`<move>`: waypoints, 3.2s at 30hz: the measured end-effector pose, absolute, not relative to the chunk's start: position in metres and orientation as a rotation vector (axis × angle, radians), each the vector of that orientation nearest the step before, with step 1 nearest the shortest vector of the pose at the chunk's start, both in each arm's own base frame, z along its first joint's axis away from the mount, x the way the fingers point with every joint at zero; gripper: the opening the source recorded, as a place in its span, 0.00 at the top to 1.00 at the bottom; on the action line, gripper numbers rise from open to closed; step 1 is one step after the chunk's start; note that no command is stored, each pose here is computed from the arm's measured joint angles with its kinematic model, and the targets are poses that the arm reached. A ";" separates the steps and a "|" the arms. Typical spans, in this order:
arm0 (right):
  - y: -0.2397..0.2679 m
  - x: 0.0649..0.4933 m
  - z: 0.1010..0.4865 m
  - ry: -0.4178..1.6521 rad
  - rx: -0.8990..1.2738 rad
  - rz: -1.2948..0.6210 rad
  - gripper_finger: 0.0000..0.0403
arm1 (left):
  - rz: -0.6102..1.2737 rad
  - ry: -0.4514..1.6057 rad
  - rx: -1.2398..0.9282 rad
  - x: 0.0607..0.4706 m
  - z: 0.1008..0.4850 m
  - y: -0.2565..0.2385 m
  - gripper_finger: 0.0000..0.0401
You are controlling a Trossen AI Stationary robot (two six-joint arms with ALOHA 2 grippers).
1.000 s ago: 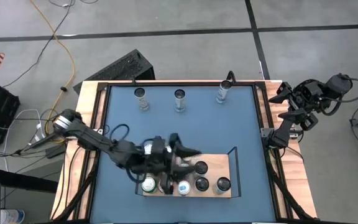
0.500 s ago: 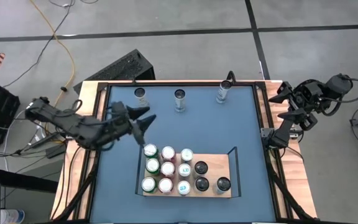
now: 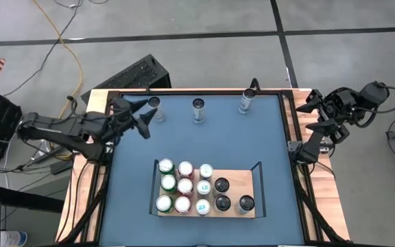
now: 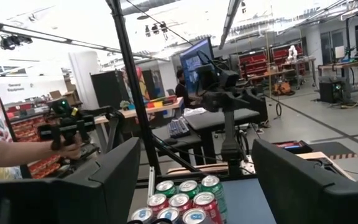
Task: Place canned beverage on shelf
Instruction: Put the white-yellow soda can on the shelf aligned with the other white-yellow soda cans
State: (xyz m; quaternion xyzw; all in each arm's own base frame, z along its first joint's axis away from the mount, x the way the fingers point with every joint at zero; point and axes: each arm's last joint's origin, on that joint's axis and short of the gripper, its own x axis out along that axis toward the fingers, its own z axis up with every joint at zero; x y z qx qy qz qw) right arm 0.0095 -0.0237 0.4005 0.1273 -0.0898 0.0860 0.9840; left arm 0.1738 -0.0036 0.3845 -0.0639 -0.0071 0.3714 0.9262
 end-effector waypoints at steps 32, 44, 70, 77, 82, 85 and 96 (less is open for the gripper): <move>-0.031 0.010 0.398 -0.151 0.296 -0.089 0.25 | 0.702 0.440 -0.017 0.152 0.340 0.139 0.25; -0.034 0.010 0.398 -0.146 0.337 -0.183 0.25 | 0.766 0.188 -0.051 0.131 0.275 0.126 0.25; -0.033 0.011 0.392 -0.104 0.264 -0.217 0.25 | 0.785 0.389 -0.195 0.161 0.219 0.151 0.25; -0.033 0.011 0.392 -0.104 0.265 -0.216 0.25 | 0.837 0.459 -0.128 0.168 0.211 0.150 0.27; -0.033 0.011 0.392 -0.104 0.265 -0.216 0.25 | 0.875 0.452 -0.110 0.168 0.212 0.150 0.37; -0.033 0.011 0.392 -0.105 0.267 -0.216 0.25 | 0.852 0.439 -0.124 0.169 0.214 0.150 0.41; -0.033 0.011 0.391 -0.101 0.261 -0.222 0.25 | 0.745 0.252 -0.183 0.196 0.273 0.144 0.41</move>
